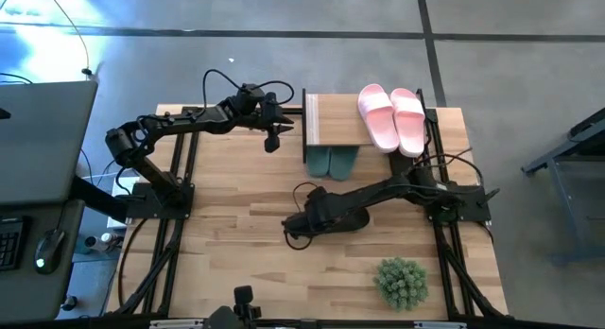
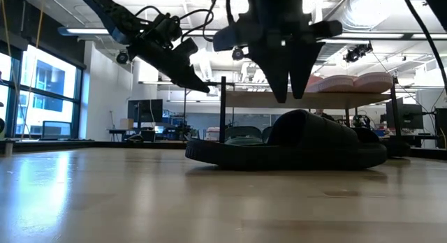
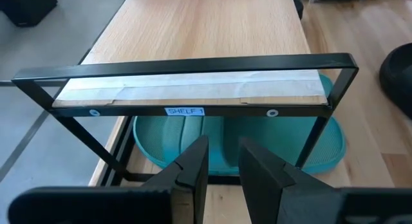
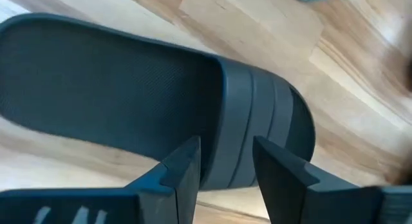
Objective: Pick and place slides into the shelf
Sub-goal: Put the black slipper under the shelf
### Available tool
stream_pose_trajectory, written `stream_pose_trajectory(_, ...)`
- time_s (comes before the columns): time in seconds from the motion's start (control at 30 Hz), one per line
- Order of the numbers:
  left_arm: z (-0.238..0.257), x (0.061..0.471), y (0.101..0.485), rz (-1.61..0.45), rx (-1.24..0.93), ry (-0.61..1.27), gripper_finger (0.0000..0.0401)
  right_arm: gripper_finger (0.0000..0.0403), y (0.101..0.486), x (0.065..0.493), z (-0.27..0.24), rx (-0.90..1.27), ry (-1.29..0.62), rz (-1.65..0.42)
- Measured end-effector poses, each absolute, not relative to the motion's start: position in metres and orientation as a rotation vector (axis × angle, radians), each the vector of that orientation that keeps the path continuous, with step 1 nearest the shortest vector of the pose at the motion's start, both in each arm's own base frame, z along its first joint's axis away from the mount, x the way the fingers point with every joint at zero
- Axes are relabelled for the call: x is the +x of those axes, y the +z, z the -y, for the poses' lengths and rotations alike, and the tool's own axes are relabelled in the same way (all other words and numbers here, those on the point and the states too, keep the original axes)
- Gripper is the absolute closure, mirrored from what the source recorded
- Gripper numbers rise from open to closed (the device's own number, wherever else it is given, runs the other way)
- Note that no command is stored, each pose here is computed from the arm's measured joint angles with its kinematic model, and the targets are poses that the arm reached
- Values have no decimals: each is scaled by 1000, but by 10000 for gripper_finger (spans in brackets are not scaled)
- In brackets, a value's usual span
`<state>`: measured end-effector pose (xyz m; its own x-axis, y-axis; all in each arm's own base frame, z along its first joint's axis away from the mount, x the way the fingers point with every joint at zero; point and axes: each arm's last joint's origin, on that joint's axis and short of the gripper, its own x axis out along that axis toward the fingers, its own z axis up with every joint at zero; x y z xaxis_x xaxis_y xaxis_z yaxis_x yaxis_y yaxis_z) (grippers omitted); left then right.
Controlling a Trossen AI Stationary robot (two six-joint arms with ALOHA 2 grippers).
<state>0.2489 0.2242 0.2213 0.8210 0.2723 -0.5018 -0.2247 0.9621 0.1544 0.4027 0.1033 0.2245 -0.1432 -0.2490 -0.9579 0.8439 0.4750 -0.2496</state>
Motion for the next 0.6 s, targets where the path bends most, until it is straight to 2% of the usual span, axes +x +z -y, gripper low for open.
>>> stream_pose_trajectory(0.27,-224,249,221,-547,89,265,329,270,215,405,-104,563,-1059,-1421)
stream_pose_trajectory(0.6,-224,249,221,-548,90,266,329,270,182,414,-100,521,-1066,-1535)
